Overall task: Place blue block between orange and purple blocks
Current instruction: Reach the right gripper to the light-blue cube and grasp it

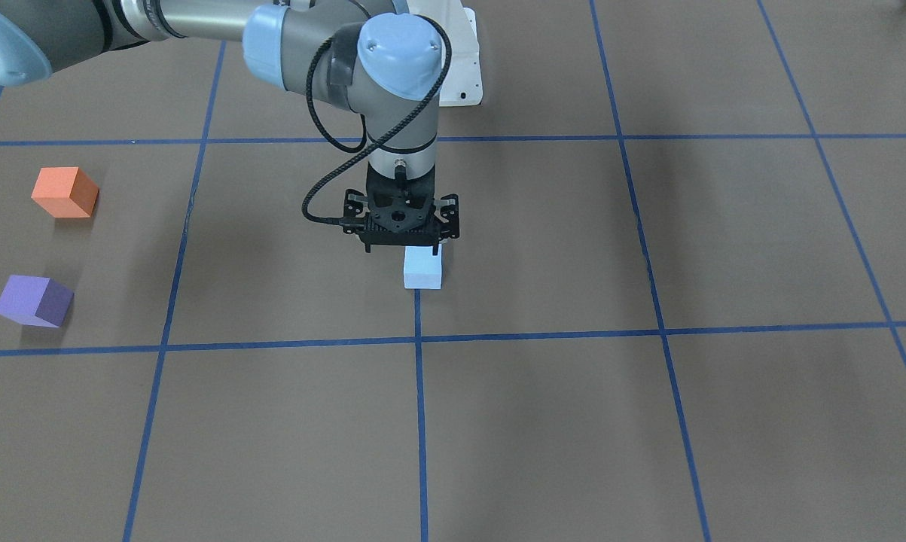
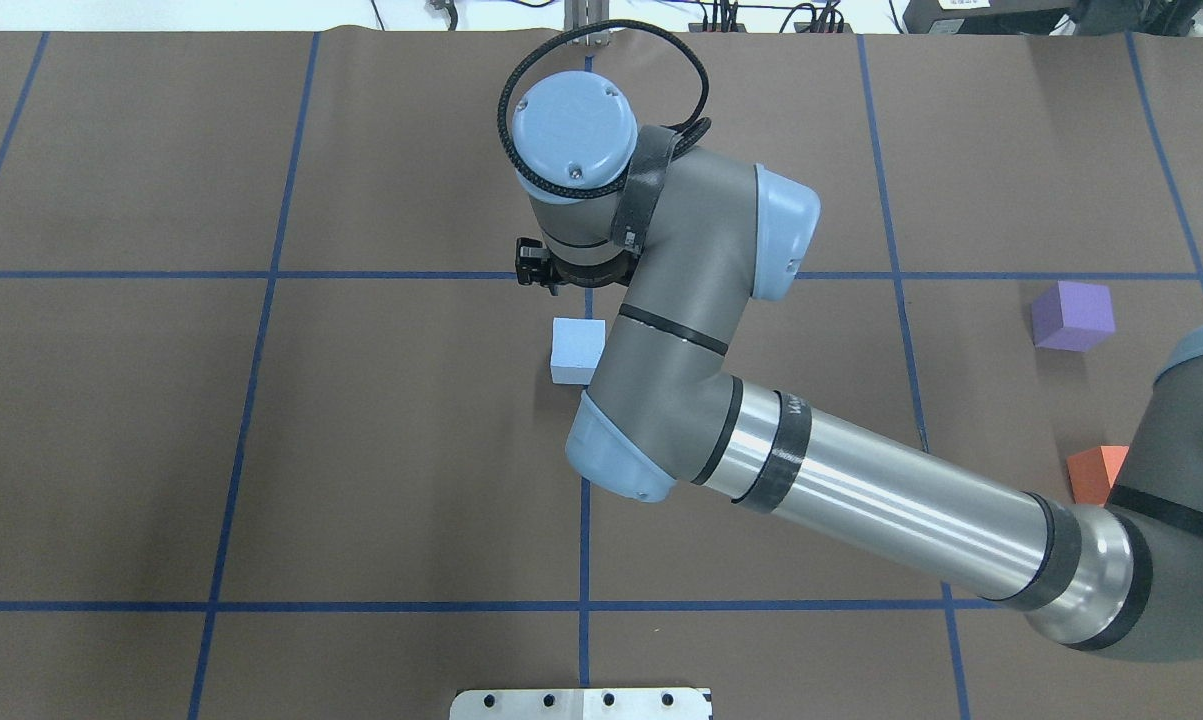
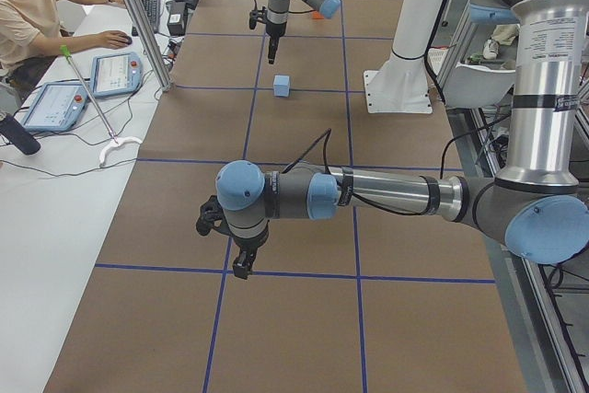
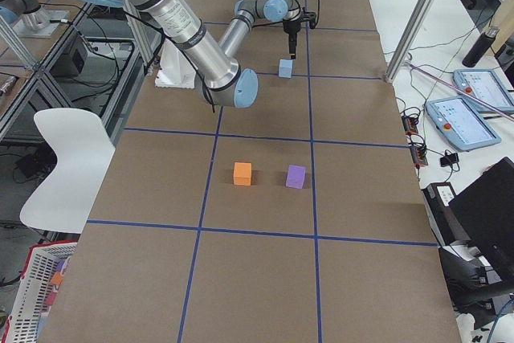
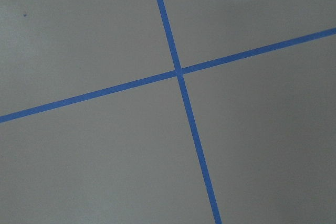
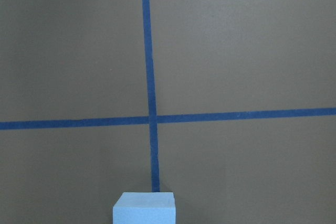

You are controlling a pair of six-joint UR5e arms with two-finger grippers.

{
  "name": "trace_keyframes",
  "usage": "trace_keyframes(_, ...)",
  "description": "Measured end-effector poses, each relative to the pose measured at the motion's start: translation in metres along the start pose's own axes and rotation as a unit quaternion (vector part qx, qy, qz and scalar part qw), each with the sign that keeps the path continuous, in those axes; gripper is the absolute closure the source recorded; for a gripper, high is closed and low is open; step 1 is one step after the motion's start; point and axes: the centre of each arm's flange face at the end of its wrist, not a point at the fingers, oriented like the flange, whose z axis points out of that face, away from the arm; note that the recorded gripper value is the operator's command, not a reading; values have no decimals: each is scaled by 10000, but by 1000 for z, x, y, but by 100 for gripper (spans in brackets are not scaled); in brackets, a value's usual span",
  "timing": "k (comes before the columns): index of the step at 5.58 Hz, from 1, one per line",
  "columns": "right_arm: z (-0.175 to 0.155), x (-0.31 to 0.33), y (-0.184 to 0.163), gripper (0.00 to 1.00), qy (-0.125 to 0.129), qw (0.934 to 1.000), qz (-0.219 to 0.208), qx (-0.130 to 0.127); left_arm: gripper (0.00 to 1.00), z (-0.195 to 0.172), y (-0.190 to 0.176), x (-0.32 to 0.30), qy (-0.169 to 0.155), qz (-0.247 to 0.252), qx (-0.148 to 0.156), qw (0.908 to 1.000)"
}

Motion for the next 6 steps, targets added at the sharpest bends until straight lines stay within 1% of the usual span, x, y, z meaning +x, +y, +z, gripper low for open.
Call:
trace_keyframes(1, 21, -8, 7, 0, 29, 10000, -53, 42, 0, 0, 0, 0, 8, 4, 6, 10000)
trace_keyframes(2, 42, -13, 13, 0, -9, 9999, -75, 68, 0, -1, 0, 1, 12, 10, 10, 10000)
trace_keyframes(4, 58, -19, 25, 0, -74, 9999, -10, 91, 0, -2, -1, 2, 10, 29, 23, 10000)
trace_keyframes(5, 63, -19, 30, 0, -68, 9999, -14, 77, 0, -2, -1, 2, 8, 36, 29, 10000)
trace_keyframes(6, 69, -18, 37, 3, -63, 10000, -35, 54, 0, -2, -1, 3, 7, 39, 32, 10000)
